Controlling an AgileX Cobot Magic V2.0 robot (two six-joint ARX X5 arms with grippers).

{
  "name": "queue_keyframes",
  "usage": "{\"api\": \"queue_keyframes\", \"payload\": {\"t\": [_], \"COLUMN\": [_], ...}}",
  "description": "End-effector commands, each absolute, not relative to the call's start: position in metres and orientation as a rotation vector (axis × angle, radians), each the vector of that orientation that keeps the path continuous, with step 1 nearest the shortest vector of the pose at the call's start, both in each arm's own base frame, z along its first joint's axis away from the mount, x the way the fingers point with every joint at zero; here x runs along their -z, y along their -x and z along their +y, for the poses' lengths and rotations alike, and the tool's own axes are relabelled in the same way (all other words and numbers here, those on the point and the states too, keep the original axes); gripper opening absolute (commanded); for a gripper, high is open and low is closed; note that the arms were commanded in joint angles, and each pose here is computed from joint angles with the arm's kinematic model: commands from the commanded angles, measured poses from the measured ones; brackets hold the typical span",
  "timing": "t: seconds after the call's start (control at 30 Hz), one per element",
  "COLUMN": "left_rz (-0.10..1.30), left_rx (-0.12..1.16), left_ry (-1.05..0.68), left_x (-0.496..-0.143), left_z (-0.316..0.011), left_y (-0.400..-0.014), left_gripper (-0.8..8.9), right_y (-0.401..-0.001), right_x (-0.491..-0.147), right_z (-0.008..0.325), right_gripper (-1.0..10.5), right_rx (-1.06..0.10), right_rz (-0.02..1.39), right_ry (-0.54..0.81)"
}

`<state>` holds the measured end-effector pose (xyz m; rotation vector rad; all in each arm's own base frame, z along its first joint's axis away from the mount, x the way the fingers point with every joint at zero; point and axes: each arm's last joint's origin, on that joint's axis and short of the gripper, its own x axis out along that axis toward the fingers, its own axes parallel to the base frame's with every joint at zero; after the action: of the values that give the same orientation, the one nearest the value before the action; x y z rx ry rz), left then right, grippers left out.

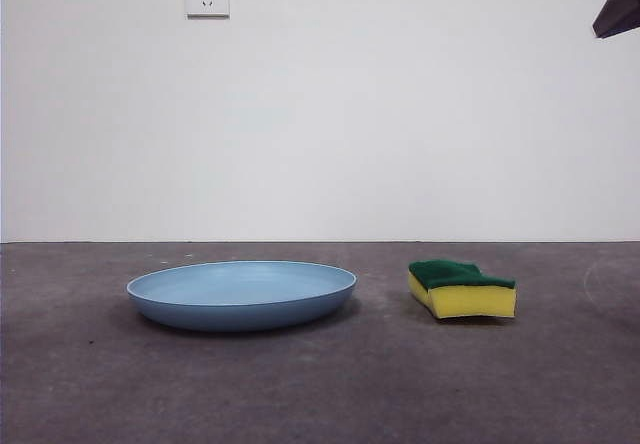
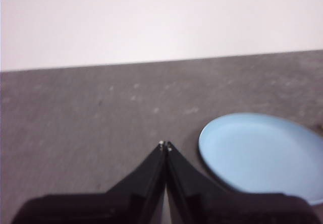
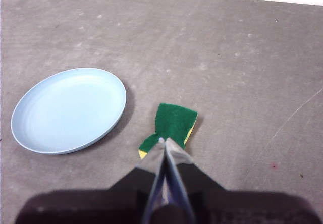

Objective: Pick up the plate,pick up the cloth,clean the plate with the cloth

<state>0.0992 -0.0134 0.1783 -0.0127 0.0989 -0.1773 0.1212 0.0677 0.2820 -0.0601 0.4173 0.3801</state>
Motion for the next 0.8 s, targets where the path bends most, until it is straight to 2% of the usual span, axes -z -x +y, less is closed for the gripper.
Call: {"api": "queue_keyframes", "payload": {"t": [0.03,0.33,0.8], "left_rz": [0.105,0.186,0.182], "left_rx": [0.154,0.110,0.105], "left_ry": [0.029,0.052,0.052], "left_x": [-0.167,-0.147,-0.147], "left_z": [-0.011,-0.008,-0.007], "left_y": [-0.099,-0.096,-0.096], "left_gripper": [-0.03,-0.03,-0.03], "right_y": [-0.121,-0.121,-0.121], "right_x": [-0.280,-0.280,-0.280], "right_z": [0.068,0.068,0.068], "right_gripper": [0.0,0.0,0.0], "right_rx": [-0.377,-0.377,-0.377], "right_rz": [0.418,0.418,0.418], "right_ry": [0.059,0.059,0.059]}}
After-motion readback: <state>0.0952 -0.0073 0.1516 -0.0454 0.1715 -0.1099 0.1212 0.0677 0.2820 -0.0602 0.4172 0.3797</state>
